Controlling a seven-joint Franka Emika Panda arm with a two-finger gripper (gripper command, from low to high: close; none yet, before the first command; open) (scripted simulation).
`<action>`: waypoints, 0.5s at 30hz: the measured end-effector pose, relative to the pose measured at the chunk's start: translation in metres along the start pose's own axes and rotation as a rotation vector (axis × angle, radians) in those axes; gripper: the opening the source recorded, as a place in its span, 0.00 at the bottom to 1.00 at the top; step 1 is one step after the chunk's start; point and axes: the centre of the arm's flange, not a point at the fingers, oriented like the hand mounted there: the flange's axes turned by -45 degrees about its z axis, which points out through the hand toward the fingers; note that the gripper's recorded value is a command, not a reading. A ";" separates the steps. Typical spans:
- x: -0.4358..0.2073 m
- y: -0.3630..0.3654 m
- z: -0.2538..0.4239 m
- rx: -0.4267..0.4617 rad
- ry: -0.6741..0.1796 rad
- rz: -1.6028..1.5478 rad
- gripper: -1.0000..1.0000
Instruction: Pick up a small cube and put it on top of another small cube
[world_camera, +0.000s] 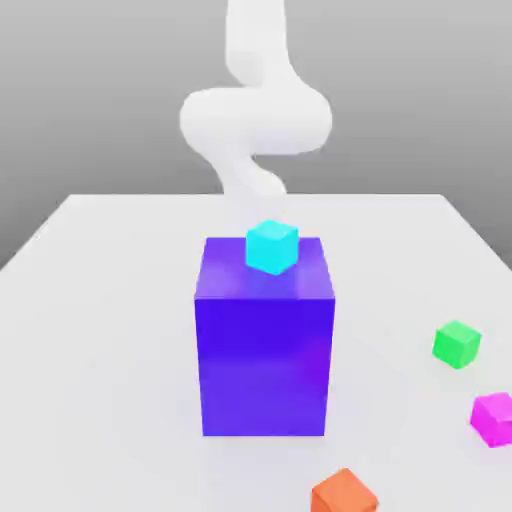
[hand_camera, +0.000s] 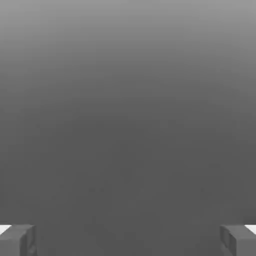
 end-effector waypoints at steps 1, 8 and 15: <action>0.001 -0.009 0.021 0.032 -0.027 -0.057 0.50; -0.022 -0.089 0.151 0.227 -0.187 -0.434 0.50; -0.088 -0.184 0.258 0.396 -0.321 -0.824 0.50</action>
